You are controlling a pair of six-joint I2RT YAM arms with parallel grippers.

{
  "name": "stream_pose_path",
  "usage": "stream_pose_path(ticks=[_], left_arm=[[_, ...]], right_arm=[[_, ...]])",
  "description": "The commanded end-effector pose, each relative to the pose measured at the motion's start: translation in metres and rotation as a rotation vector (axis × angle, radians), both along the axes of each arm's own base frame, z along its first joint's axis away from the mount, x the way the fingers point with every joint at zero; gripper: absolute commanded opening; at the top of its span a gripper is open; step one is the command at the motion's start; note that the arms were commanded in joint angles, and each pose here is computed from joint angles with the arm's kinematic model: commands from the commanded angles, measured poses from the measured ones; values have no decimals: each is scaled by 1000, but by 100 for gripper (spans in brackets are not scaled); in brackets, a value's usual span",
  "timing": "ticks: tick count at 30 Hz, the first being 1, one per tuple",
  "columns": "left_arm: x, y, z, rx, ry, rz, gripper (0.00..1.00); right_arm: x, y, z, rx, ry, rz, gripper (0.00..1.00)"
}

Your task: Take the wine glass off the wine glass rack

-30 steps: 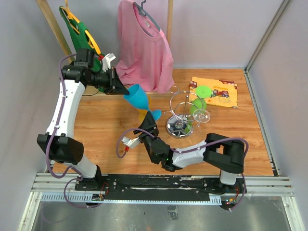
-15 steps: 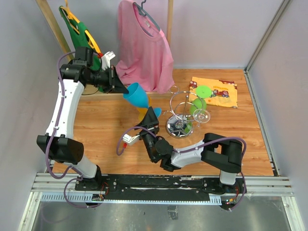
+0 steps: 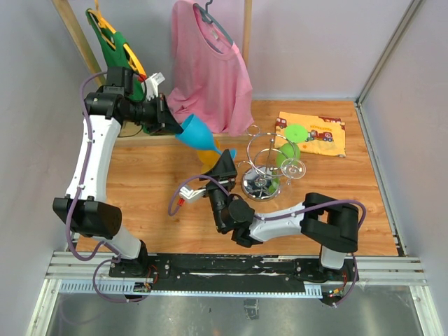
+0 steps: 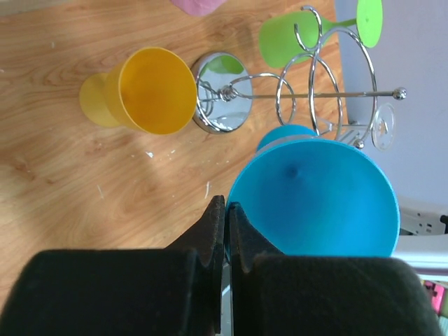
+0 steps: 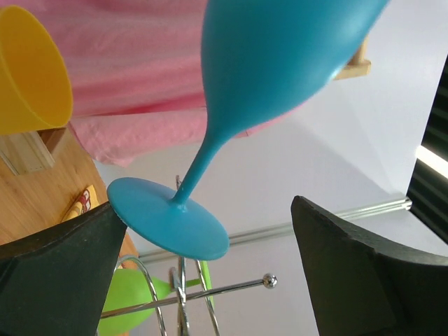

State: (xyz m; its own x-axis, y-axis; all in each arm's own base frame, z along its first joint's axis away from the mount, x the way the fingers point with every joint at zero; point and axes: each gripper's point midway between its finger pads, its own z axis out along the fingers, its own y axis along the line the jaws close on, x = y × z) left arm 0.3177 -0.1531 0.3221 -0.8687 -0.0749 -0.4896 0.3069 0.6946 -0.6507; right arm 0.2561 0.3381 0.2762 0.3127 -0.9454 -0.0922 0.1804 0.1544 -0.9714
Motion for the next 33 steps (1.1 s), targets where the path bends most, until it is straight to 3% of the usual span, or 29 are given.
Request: stream_pose_path(ticks=[1, 10, 33], left_arm=[[-9, 0, 1, 29, 7, -15, 0], [-9, -6, 13, -14, -2, -22, 0], [-7, -13, 15, -92, 41, -32, 0]], right_arm=[[-12, -12, 91, 367, -87, 70, 98], [-20, 2, 69, 326, -52, 84, 98], [-54, 13, 16, 428, 191, 85, 98]])
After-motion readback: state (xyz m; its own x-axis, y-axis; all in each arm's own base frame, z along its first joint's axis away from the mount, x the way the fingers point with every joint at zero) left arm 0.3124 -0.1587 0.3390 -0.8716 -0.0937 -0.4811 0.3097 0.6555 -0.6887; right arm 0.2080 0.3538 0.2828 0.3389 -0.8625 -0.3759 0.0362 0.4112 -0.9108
